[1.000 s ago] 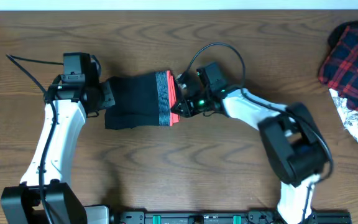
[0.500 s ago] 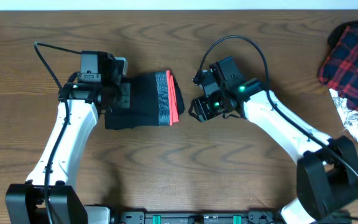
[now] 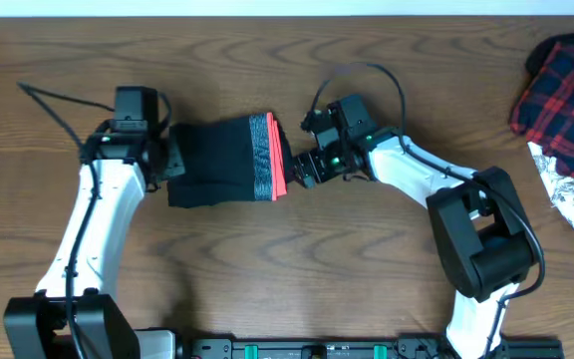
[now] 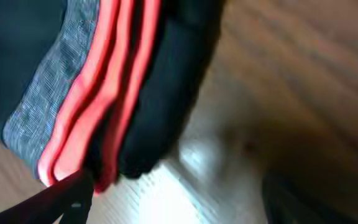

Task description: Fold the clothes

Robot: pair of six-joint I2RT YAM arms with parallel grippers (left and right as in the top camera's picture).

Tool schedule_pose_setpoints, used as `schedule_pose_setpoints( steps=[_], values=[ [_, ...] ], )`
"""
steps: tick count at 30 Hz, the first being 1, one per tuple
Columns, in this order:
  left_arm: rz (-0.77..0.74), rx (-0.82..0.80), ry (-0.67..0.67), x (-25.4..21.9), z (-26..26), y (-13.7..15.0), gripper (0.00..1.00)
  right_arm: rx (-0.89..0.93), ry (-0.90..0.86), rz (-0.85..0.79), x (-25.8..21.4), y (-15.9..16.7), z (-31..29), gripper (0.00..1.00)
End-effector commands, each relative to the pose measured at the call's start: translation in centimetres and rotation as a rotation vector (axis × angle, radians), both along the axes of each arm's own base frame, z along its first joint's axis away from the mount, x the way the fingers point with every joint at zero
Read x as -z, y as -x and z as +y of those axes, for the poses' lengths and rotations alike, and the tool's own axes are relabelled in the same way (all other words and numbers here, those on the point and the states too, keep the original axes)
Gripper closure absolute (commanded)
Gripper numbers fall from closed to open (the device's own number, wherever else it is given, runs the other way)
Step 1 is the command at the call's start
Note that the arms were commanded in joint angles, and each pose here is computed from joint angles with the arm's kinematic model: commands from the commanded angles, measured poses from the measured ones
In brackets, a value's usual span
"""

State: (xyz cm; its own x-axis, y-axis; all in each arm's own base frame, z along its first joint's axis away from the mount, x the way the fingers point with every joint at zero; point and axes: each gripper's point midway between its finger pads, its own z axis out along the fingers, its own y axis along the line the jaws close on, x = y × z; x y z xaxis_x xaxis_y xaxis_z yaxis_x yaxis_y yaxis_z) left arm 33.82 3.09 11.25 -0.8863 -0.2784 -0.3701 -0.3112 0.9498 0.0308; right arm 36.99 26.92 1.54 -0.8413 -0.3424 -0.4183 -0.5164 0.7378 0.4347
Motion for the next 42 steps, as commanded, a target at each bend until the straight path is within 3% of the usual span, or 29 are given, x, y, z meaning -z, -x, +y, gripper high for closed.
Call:
schedule_pose_setpoints(
  steps=[1,17,23,25,28,30,36,42],
  values=[
    [-0.005,-0.103,-0.023,-0.4,2.0,0.4,0.67,-0.02,-0.024,0.084,2.6,1.2,0.2,0.15],
    [0.001,-0.137,-0.023,-0.3,3.1,0.7,0.66,-0.035,-0.203,0.151,1.2,2.2,4.6,0.13],
    [0.005,-0.136,-0.023,-0.3,3.1,0.8,0.66,-0.019,-0.223,0.182,2.6,2.7,6.4,0.19],
    [0.006,-0.136,-0.023,-0.3,3.1,0.8,0.66,-0.015,-0.23,0.186,2.9,2.8,7.0,0.3],
    [0.008,-0.136,-0.023,-0.3,3.1,0.9,0.66,-0.01,-0.238,0.164,3.1,2.5,7.6,0.67],
    [0.011,-0.136,-0.023,-0.2,3.1,0.9,0.66,0.027,-0.222,0.152,3.3,1.9,7.5,0.82],
    [0.024,-0.136,-0.023,-0.1,3.1,1.2,0.66,0.096,-0.26,0.133,2.5,0.7,8.3,0.89],
    [0.022,-0.136,-0.023,-0.1,3.1,1.2,0.66,0.045,-0.334,0.09,0.8,1.8,12.0,0.86]
  ],
)
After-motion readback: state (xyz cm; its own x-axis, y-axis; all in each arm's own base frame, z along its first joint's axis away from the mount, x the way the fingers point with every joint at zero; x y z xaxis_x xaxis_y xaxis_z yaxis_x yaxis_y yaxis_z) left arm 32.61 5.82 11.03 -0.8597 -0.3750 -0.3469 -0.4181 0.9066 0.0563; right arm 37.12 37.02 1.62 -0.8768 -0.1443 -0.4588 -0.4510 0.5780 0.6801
